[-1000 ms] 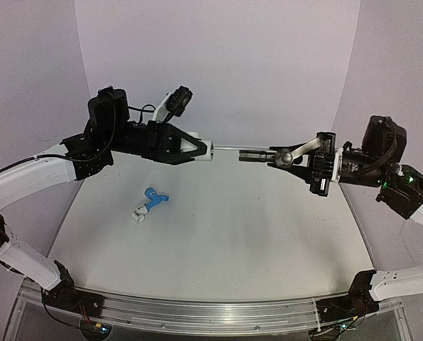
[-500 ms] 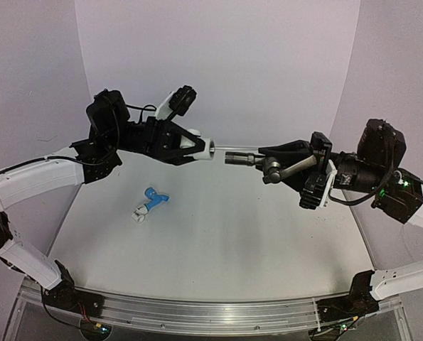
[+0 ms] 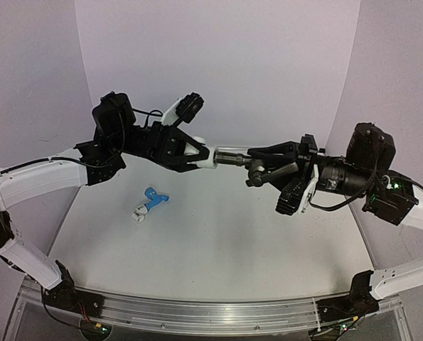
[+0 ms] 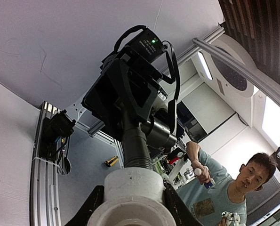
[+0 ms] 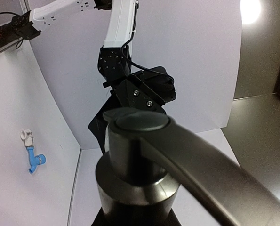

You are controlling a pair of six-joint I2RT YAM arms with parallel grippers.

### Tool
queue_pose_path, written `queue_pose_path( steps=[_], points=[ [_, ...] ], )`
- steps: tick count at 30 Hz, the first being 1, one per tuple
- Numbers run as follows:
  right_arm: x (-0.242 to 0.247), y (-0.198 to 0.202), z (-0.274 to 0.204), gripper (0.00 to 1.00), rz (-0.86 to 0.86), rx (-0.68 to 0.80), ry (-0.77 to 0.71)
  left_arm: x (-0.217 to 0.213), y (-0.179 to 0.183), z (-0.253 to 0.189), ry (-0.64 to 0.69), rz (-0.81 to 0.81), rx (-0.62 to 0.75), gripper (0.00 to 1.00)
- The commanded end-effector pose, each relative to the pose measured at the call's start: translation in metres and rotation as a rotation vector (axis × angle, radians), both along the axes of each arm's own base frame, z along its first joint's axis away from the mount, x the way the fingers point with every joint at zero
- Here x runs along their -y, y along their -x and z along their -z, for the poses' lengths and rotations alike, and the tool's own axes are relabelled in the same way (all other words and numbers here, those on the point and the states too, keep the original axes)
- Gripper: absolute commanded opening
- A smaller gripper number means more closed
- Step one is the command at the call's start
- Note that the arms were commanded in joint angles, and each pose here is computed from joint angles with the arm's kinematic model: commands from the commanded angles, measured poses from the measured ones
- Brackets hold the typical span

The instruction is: Install the water faucets

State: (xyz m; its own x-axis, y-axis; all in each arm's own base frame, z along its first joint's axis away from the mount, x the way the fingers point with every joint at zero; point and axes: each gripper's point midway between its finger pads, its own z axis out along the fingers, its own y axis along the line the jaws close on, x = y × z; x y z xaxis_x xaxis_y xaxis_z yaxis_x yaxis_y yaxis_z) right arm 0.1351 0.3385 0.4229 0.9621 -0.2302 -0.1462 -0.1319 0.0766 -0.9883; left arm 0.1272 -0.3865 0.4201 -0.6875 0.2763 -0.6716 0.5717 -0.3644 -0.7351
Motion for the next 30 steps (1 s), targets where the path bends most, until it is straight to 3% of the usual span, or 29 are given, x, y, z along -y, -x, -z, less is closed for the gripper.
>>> queue_pose_path(
  steps=[1, 17, 30],
  points=[
    [0.0, -0.005, -0.021, 0.0, 0.049, 0.054, -0.068, 0.0, 0.012, -0.014, 0.031, 0.033, 0.055, 0.0],
    [-0.006, -0.002, 0.004, 0.0, 0.053, 0.184, 0.032, -0.001, 0.016, -0.018, 0.03, 0.024, 0.062, 0.0],
    [-0.004, -0.002, 0.005, 0.0, 0.063, 0.207, 0.007, -0.007, 0.024, -0.025, 0.075, 0.068, 0.059, 0.0]
  ],
)
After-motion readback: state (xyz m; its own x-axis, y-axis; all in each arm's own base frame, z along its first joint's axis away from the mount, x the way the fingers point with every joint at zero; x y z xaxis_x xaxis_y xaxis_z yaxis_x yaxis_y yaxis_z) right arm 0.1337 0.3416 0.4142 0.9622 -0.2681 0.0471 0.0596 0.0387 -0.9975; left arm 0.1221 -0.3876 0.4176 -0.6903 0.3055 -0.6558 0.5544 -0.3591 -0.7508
